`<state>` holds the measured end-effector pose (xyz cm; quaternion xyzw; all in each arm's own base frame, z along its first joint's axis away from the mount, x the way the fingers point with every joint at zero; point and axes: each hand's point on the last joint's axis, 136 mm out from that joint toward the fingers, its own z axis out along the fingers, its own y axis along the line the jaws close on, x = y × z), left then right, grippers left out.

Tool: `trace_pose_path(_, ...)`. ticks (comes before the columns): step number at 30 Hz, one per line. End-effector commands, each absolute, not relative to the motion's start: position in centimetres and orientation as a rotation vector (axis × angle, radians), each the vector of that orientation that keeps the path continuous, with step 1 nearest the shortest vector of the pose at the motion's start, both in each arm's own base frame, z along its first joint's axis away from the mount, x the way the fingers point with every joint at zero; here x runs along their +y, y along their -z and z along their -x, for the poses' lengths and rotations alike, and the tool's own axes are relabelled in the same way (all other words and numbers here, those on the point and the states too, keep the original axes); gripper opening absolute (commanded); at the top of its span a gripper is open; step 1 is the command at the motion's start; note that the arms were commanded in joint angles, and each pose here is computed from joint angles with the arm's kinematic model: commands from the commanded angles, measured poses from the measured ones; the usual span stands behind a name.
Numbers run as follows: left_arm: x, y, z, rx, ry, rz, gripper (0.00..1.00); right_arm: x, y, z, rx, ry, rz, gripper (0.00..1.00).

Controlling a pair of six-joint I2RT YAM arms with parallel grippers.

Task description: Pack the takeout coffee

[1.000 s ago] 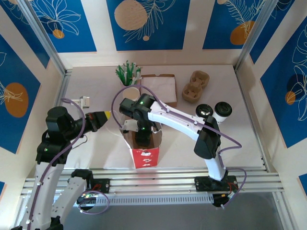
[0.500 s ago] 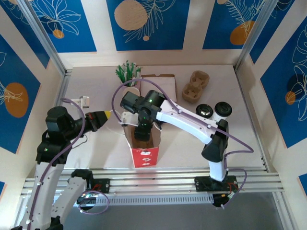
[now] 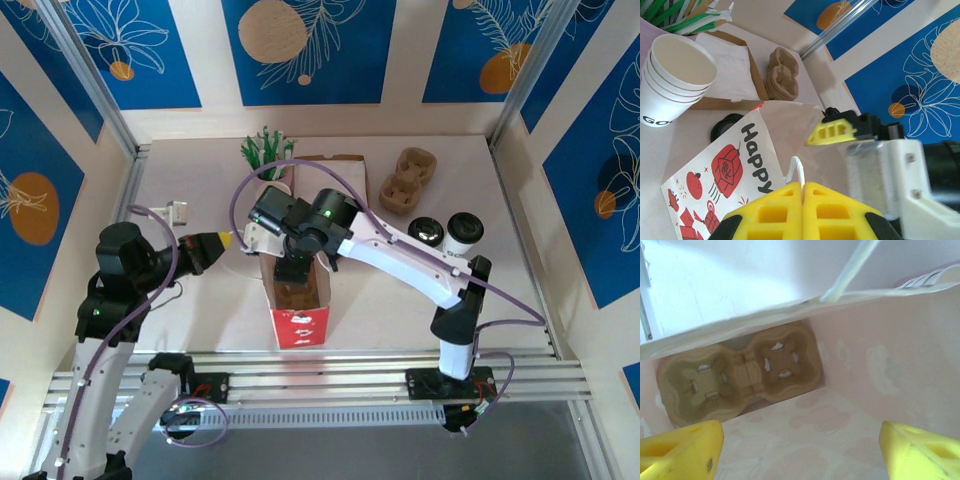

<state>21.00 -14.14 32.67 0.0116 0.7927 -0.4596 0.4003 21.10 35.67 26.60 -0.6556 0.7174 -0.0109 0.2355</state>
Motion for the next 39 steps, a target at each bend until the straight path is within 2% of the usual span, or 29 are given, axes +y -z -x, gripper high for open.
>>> trace_pose_path(1, -14.6, -33.1, -20.5, 1.985, 1.194, -0.064, 0.00, 35.9, -31.2, -21.4, 1.875, -0.023, 1.667, 0.82)
trace_pose_path(10, -14.6, -33.0, -20.4, 1.987, 1.190, -0.064, 0.00, 34.7, -34.8, -21.6, 1.846, -0.125, 1.496, 0.82)
trace_pose_path(18, -14.5, -32.8, -20.1, 1.992, 1.184, -0.067, 0.00, 31.7, -33.8, -21.4, 1.903, -0.134, 1.414, 0.77)
trace_pose_path(25, -14.5, -32.2, -20.0, 2.011, 1.180, -0.064, 0.00, 28.2, -33.3, -23.2, 1.968, -0.050, 1.249, 0.71)
trace_pose_path(39, -14.3, -31.2, -19.9, 2.037, 1.163, -0.053, 0.00, 25.4, -34.3, -23.3, 1.977, -0.353, 0.933, 0.64)
